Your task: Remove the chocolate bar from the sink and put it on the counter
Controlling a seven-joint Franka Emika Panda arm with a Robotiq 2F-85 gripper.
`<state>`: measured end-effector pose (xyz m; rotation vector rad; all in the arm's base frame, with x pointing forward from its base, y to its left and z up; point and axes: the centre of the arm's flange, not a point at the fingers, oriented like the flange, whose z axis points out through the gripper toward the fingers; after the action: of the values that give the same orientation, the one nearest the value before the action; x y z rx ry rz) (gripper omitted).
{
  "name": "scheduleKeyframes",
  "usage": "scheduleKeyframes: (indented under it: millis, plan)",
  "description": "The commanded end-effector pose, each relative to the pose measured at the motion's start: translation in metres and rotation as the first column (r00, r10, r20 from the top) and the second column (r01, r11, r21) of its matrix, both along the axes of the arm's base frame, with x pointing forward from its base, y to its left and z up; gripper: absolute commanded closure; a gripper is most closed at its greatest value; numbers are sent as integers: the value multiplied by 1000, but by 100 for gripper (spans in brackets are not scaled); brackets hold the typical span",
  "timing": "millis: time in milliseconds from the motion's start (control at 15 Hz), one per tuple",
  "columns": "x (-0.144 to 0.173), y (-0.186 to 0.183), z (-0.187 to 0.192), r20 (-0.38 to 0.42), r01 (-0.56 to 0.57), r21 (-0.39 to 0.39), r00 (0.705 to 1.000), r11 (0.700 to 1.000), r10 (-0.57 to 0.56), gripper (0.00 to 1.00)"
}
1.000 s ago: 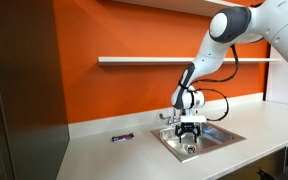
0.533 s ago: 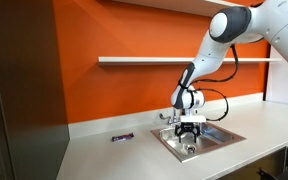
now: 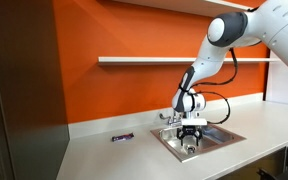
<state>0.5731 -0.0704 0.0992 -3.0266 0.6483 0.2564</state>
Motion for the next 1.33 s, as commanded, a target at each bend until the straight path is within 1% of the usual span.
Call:
scheduleKeyframes:
  millis: [0,733,1267]
  plan:
    - [12,-6,-16,-29,48,0,998,999,-48,0]
    - [16,-19,-48,-66,140,1,988,990,-139,0]
    - [18,-25,-57,-78,165,11,983,986,-164,0]
